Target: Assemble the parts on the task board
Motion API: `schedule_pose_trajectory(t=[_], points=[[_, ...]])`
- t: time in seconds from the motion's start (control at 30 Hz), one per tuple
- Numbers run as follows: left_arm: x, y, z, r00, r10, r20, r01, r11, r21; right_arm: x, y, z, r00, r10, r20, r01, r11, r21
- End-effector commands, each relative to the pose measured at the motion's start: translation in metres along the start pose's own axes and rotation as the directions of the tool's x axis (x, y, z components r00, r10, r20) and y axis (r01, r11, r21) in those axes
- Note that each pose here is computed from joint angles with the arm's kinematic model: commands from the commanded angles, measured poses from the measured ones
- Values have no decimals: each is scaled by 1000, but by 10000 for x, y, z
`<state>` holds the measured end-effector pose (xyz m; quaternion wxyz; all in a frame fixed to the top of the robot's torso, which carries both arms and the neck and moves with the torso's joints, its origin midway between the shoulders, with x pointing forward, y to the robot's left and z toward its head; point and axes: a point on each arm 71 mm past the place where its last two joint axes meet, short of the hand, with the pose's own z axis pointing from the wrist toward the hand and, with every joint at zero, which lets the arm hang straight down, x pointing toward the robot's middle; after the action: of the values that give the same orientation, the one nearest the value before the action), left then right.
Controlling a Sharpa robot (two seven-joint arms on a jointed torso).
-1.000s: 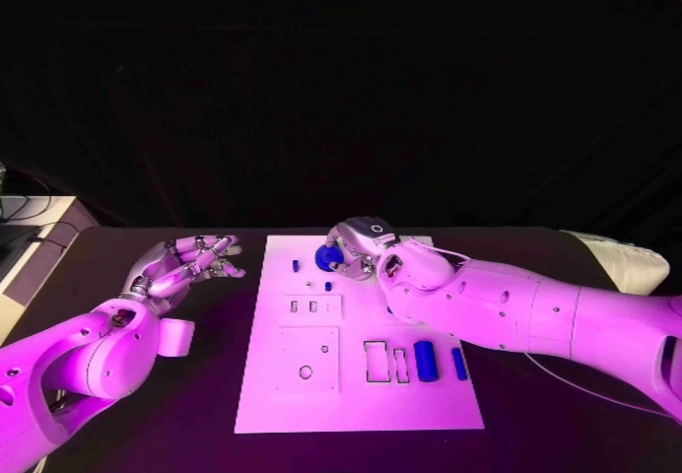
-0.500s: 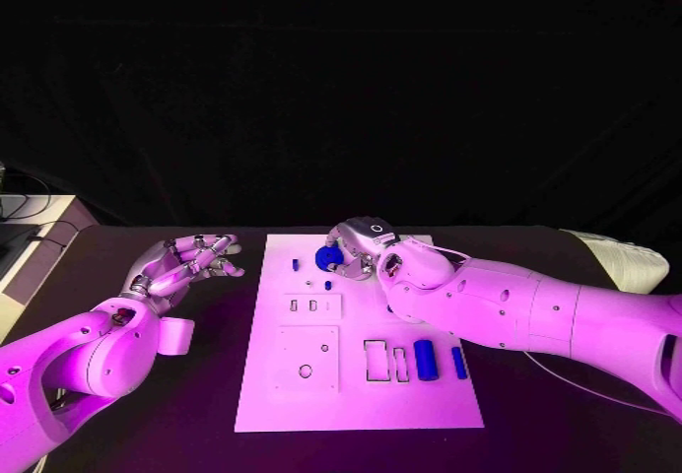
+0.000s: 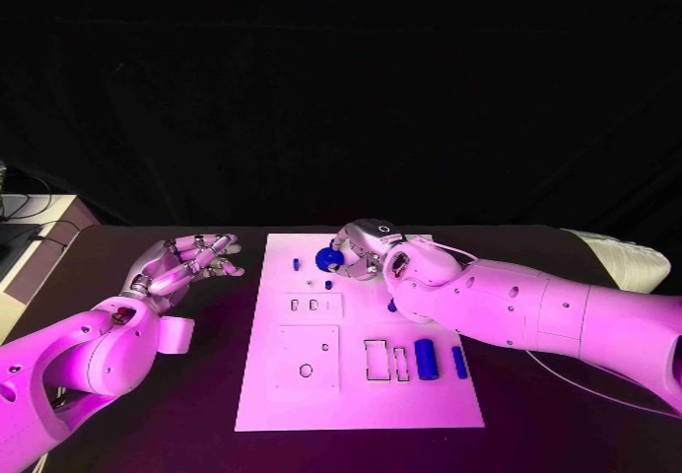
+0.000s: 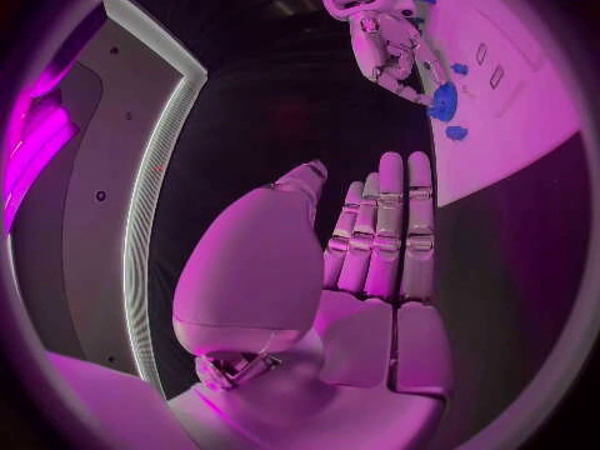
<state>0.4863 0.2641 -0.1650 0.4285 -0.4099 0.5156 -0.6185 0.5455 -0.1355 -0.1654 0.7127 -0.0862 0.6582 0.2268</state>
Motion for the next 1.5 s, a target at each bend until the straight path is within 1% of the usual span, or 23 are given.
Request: schedule_pose_trajectory(t=[0.03,0.3,0.37,0.43,0.57,0.6,0.63,0.67,0.77,0.87,0.97,1.1,1.2,1.3,1.5], points=[[20,-6,4,1000,-4,-15,5,1000,5,33,-28,-12,999,20,-48,-19,1000,10],[10,-2,4,1000,-3,-11,3,1000,4,7,-95,-55,999,22,-38,-21,1000,21],[6,-1,4,1000,-3,-9,3,1000,4,-9,-106,-74,999,23,-27,-23,1000,19],[4,0,3,1000,-2,-8,2,1000,4,-39,-114,-100,1000,27,1,-27,1000,10],[2,2,1,1000,-2,-8,2,1000,5,-136,-145,-181,996,51,76,-50,999,-12],[0,2,-1,1000,-2,-8,2,1000,6,-192,-168,-220,991,76,109,-74,997,-23],[0,2,-1,1000,-2,-8,2,1000,7,-208,-176,-230,990,84,117,-81,996,-25],[-2,2,-3,1000,-2,-7,2,1000,8,-272,-213,-269,982,122,144,-118,992,-33],[0,2,-5,1000,-2,-8,2,1000,11,-380,-310,-337,966,200,165,-196,980,-37],[1,3,-7,1000,-3,-9,3,1000,12,-474,-446,-398,946,281,161,-280,960,-29],[0,8,-15,1000,-3,-9,3,1000,11,-547,-661,-485,920,367,134,-370,929,-7],[0,19,-28,1000,-4,-9,4,1000,8,-601,-932,-602,901,422,96,-426,905,17],[6,39,-41,1000,-5,-10,5,1000,4,-634,-1127,-692,896,437,73,-441,897,38],[17,64,-55,1000,-8,-12,8,1000,-1,-660,-1312,-780,898,436,55,-439,896,62],[27,96,-69,1000,-10,-13,10,1000,-8,-653,-1547,-887,912,408,32,-409,907,103]])
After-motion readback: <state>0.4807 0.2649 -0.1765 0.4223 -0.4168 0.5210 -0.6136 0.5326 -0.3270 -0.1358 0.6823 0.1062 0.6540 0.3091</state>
